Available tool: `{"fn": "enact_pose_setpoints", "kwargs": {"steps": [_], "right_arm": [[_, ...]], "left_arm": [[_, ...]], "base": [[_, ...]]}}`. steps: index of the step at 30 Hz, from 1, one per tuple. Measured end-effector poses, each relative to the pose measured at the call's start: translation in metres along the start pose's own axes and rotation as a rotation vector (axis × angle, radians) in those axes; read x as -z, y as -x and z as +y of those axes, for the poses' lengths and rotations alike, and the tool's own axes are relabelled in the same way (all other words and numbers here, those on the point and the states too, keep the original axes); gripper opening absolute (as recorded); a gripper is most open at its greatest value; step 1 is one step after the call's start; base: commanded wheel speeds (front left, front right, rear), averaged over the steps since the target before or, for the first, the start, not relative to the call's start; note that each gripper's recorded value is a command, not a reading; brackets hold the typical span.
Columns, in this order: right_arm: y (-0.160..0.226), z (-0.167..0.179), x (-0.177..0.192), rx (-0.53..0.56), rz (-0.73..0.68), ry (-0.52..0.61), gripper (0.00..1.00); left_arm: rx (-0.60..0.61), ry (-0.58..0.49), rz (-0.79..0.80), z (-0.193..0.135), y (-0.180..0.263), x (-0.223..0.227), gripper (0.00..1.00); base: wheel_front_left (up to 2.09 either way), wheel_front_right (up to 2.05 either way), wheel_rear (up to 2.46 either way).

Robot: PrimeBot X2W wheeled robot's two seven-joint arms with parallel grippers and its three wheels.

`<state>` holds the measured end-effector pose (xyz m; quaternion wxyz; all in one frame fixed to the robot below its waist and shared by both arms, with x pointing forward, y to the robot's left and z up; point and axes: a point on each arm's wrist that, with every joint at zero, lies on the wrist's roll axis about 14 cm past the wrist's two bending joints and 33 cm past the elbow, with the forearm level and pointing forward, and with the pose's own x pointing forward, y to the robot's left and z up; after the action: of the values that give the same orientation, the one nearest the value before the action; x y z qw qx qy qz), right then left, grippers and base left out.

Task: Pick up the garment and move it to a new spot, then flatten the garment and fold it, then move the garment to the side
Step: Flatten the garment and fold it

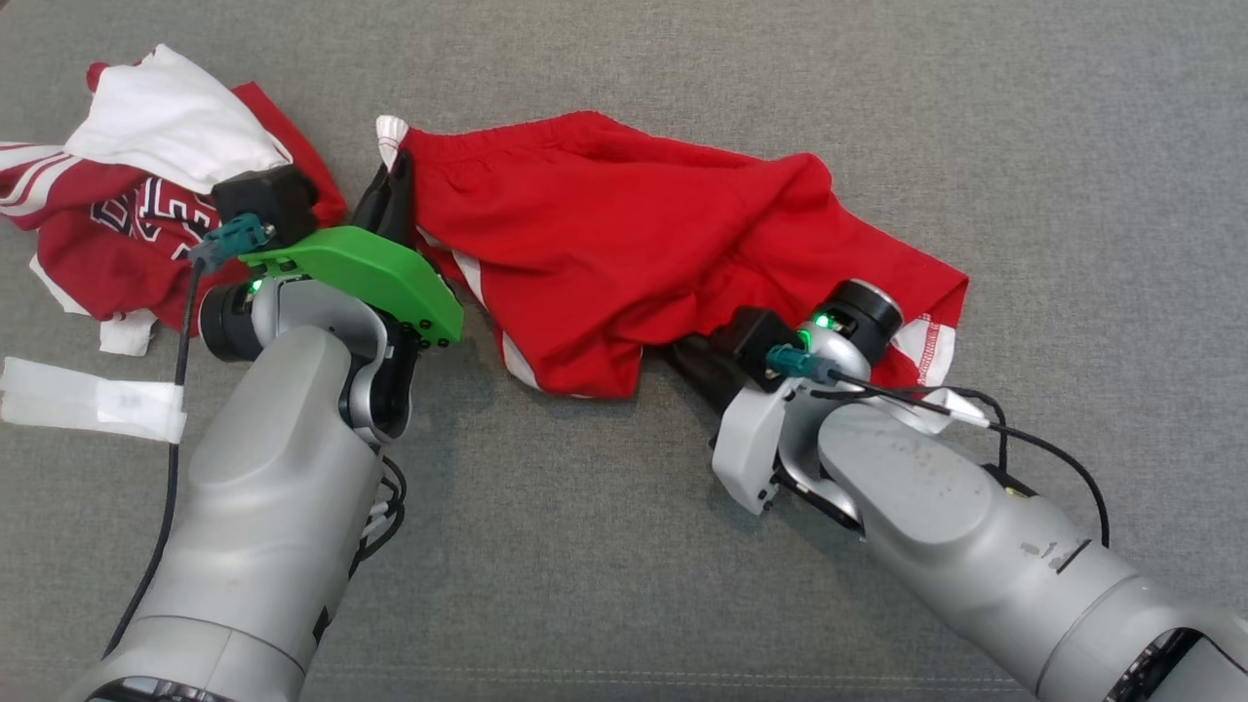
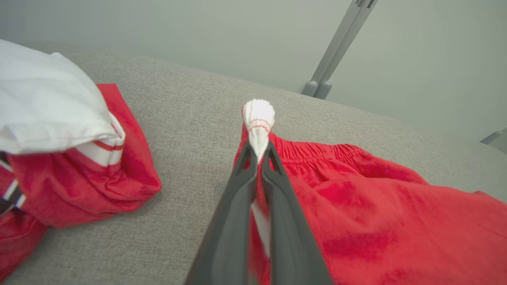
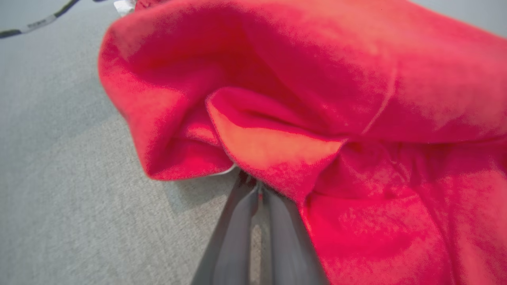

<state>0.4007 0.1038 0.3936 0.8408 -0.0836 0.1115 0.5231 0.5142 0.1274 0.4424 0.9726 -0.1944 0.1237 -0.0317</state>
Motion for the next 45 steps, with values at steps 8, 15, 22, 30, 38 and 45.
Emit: {"fn": "enact_pose_setpoints", "kwargs": {"steps": [8,15,22,30,38,45], "right_arm": [[0.039,-0.089,-0.035,0.308,-0.134,-0.104,0.00],[0.096,-0.162,-0.132,0.542,-0.406,-0.018,0.00],[0.198,-0.205,-0.255,0.799,-0.751,0.152,0.00],[0.170,-0.159,-0.101,0.712,-0.392,-0.081,0.00],[0.165,-0.062,0.045,0.623,-0.062,-0.404,0.00],[0.168,-0.064,0.037,0.637,-0.095,-0.411,0.00]], "left_arm": [[-0.019,0.144,-0.074,-0.005,-0.006,-0.022,0.00],[0.046,0.217,-0.159,-0.031,-0.012,-0.054,0.00],[0.352,0.480,-0.494,-0.104,0.005,-0.192,0.00],[0.237,0.577,-0.237,-0.084,0.013,-0.081,0.00],[-0.059,0.529,0.118,-0.019,0.073,0.082,0.00],[-0.061,0.553,0.081,-0.017,0.081,0.072,0.00]], "base": [[0.00,0.00,0.00],[0.00,0.00,0.00],[0.00,0.00,0.00],[0.00,0.00,0.00],[0.00,0.00,0.00],[0.00,0.00,0.00]]}}
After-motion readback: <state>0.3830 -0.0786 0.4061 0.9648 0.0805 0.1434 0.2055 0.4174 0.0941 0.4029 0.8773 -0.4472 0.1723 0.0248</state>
